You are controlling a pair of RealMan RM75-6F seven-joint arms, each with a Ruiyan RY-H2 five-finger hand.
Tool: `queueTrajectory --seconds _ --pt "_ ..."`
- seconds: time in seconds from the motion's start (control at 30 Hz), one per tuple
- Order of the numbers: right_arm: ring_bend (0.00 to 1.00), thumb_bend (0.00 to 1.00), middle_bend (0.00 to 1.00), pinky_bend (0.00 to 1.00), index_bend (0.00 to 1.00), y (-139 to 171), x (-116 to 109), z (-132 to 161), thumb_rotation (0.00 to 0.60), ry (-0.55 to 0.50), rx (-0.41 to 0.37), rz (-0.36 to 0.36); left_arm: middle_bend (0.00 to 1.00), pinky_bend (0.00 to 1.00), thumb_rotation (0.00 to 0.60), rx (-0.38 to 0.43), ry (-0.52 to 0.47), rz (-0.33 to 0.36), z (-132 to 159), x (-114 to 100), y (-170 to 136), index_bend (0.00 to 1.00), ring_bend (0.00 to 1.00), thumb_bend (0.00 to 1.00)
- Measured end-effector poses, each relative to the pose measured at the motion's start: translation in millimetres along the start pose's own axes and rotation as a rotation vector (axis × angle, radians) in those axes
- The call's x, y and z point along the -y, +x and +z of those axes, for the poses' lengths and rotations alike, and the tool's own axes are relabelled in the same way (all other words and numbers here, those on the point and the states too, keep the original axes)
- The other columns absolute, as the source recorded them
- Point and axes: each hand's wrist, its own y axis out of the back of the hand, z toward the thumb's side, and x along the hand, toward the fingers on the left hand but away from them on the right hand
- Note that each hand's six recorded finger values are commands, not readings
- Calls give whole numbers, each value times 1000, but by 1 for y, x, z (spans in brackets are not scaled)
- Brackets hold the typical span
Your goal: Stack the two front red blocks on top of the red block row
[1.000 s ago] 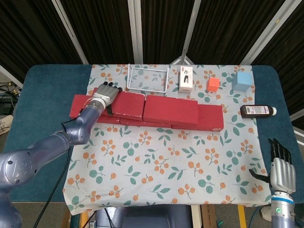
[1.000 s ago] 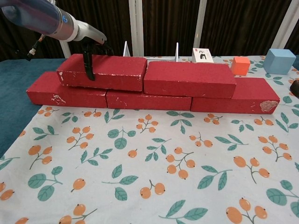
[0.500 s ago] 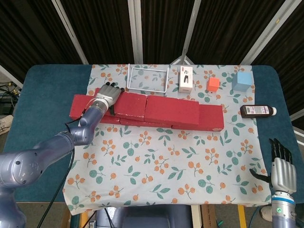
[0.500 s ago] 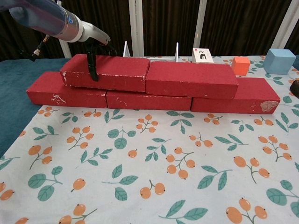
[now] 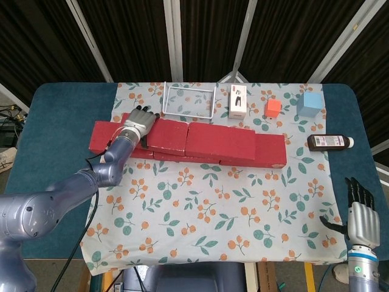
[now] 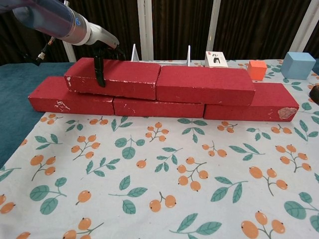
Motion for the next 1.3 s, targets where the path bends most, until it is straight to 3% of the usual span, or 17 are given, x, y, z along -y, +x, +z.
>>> queueTrajectory --seconds 1.3 --pt "0 47 5 0 0 0 1 -1 600 -4 7 5 317 0 600 -43 6 -4 0 1 2 364 0 9"
